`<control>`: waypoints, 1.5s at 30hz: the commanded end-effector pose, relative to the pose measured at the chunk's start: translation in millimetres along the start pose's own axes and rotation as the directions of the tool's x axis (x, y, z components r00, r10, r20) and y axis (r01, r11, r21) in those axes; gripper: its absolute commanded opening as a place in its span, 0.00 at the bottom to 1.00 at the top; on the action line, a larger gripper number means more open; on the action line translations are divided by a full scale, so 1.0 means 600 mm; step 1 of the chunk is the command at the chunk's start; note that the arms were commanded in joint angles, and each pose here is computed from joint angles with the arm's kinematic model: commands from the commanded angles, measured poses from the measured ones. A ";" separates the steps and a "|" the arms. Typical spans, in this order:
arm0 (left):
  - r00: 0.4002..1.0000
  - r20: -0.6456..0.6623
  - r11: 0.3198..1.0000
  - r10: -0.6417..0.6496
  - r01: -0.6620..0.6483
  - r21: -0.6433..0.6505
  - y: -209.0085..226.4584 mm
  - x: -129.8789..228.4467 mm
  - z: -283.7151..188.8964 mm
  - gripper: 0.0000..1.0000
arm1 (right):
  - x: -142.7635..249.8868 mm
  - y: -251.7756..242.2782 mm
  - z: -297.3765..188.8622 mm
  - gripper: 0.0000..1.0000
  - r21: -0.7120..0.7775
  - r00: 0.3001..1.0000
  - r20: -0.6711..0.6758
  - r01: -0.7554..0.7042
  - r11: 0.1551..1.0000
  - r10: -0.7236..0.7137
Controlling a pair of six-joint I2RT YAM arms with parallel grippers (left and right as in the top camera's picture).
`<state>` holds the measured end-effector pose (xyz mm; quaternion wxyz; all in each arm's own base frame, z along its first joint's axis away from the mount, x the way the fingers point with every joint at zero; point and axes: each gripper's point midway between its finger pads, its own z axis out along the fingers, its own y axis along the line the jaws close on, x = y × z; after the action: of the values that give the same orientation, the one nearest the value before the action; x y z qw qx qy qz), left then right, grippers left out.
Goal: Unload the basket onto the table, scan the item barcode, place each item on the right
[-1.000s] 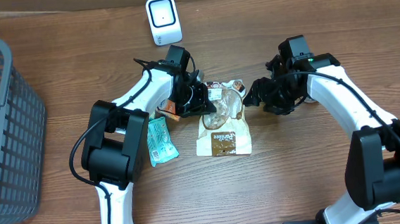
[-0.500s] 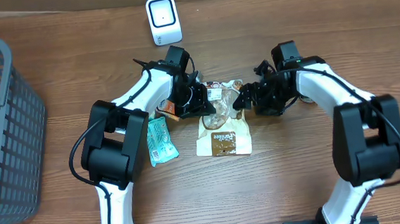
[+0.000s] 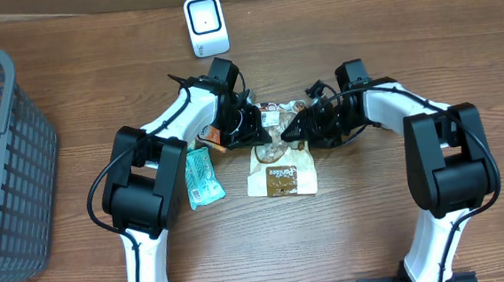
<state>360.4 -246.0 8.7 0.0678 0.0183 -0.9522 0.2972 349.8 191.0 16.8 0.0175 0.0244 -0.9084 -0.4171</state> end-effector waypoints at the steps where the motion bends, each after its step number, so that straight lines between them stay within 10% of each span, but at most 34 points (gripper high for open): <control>1: 0.999 -0.024 0.999 -0.042 0.041 -0.030 0.027 0.003 0.019 0.04 | 0.029 -0.010 0.032 0.51 -0.005 0.999 -0.050 -0.019 1.000 0.019; 14: 0.999 -0.026 0.999 -0.043 0.042 -0.030 0.027 0.004 0.019 0.04 | 0.035 -0.002 0.047 0.04 -0.016 0.998 -0.056 -0.010 1.000 0.009; 26: 0.997 0.059 0.998 0.057 -0.058 0.002 -0.013 -0.029 -0.053 0.04 | 0.026 0.018 -0.008 0.04 -0.022 1.000 -0.016 -0.007 1.000 0.007; 36: 0.927 0.306 0.975 0.216 -0.188 -0.119 -0.073 -0.035 -0.332 0.04 | 0.041 0.137 -0.112 0.04 -0.033 0.983 0.102 0.155 0.987 -0.151; 45: 0.856 0.495 0.965 0.152 -0.020 -0.261 0.000 0.022 -0.516 0.04 | 0.068 0.222 -0.167 0.04 -0.121 0.954 0.171 0.270 0.955 -0.248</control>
<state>382.8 -110.9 257.5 -0.1786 0.0184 -0.9615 0.2082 314.3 192.6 152.1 -0.0781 0.0799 -0.8878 -0.4465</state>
